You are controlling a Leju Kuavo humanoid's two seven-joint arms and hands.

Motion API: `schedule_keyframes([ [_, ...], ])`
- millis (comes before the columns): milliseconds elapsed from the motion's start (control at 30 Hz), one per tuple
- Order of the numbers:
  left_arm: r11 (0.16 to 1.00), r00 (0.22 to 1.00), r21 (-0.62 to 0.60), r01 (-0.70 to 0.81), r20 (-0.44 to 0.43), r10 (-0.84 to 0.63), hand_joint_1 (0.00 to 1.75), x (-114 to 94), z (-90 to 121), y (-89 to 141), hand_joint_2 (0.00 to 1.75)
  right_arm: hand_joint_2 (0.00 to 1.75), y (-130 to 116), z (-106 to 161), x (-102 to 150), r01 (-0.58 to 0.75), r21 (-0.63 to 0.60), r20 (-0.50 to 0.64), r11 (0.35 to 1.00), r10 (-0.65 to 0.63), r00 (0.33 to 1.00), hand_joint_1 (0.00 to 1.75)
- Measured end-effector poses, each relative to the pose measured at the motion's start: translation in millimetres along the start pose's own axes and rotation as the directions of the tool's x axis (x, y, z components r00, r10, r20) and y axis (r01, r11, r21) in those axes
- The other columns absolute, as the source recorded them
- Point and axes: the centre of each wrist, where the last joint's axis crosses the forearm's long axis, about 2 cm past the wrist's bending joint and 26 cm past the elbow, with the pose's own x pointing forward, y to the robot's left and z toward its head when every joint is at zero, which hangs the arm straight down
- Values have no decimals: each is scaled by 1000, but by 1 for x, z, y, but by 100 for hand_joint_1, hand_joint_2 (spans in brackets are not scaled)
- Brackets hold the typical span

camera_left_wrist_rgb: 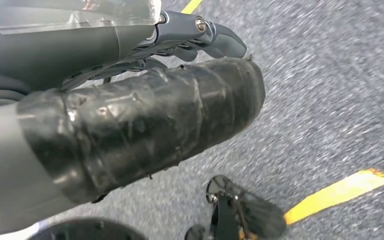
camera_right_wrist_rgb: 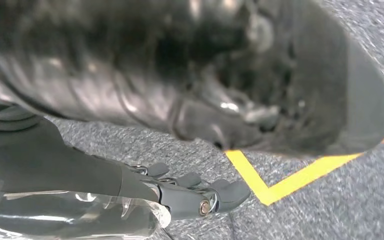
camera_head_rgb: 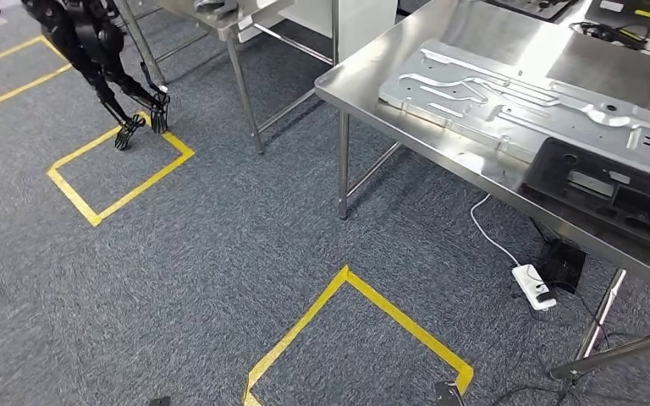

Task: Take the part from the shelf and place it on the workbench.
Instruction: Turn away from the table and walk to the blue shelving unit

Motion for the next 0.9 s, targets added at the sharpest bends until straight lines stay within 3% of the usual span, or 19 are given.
schedule_keyframes([
  [400, 1000, 1000, -26, -17, -20, 17, 0, 4, 1, -3, 0, 0, 10, 6, -12, -41, -3, -111, 999, 40, 993, 0],
  [900, 990, 999, -139, -36, -33, 31, 0, -1, 3, -8, 0, 0, 12, 8, -18, -135, 38, -125, 990, 139, 982, 0],
])
